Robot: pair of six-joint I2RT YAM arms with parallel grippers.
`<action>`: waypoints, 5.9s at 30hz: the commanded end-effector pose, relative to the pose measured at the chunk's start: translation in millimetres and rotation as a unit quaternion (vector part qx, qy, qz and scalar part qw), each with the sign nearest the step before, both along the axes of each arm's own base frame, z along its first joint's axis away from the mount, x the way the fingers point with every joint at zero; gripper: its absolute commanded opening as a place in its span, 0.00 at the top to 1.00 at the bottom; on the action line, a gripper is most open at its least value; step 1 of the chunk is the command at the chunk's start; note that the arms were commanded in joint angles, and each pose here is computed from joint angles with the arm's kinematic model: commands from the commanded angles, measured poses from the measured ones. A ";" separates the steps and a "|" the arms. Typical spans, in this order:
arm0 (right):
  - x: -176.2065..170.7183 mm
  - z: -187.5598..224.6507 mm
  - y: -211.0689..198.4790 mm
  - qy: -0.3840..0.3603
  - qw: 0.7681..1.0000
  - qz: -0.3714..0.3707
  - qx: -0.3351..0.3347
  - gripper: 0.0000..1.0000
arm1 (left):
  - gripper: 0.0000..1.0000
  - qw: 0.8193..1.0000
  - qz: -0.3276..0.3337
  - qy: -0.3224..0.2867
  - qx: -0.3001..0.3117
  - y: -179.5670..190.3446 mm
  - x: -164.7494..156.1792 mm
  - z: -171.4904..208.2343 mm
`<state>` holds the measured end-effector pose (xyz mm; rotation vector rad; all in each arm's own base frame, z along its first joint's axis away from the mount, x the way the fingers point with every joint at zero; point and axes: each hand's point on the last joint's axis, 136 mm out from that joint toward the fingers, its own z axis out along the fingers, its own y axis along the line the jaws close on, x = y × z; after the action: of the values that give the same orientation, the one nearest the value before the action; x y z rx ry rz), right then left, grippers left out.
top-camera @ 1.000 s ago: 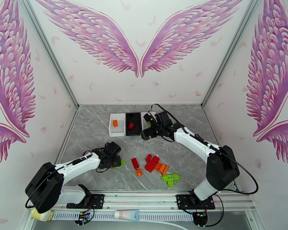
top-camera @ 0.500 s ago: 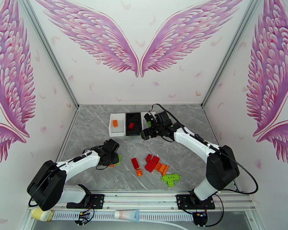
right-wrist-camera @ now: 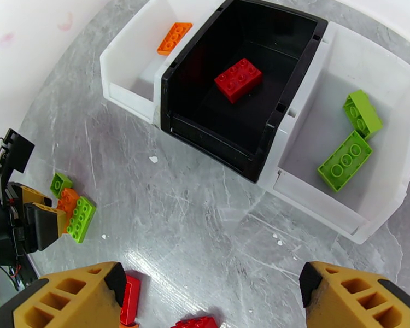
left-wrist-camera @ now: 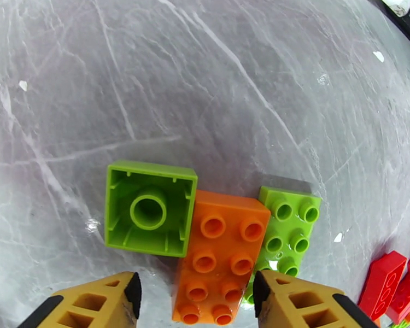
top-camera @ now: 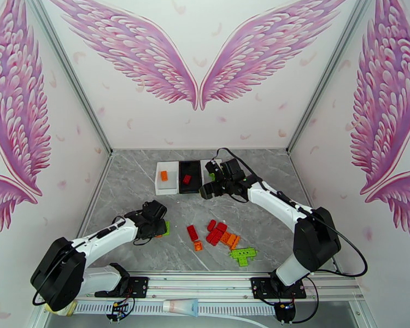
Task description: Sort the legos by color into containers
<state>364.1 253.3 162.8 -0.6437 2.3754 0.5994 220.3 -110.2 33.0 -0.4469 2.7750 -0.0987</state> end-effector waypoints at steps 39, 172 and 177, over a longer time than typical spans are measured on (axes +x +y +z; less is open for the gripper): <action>-2.7 -10.8 1.0 0.011 1.000 -0.008 0.000 0.11 | 0.71 1.000 0.015 -0.005 0.011 10.0 -5.5 -3.1; 106.7 -22.8 58.8 -0.091 0.988 -0.080 -0.093 0.56 | 0.01 0.795 -0.449 -0.404 -0.048 -139.9 9.7 154.5; 134.6 -35.8 73.1 -0.108 0.986 -0.076 -0.098 0.53 | 0.01 0.803 -0.432 -0.409 -0.045 -137.2 13.8 154.5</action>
<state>478.1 322.5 123.0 -0.5764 2.3210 0.2475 231.4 -250.7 182.8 0.7766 1.9003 -0.5032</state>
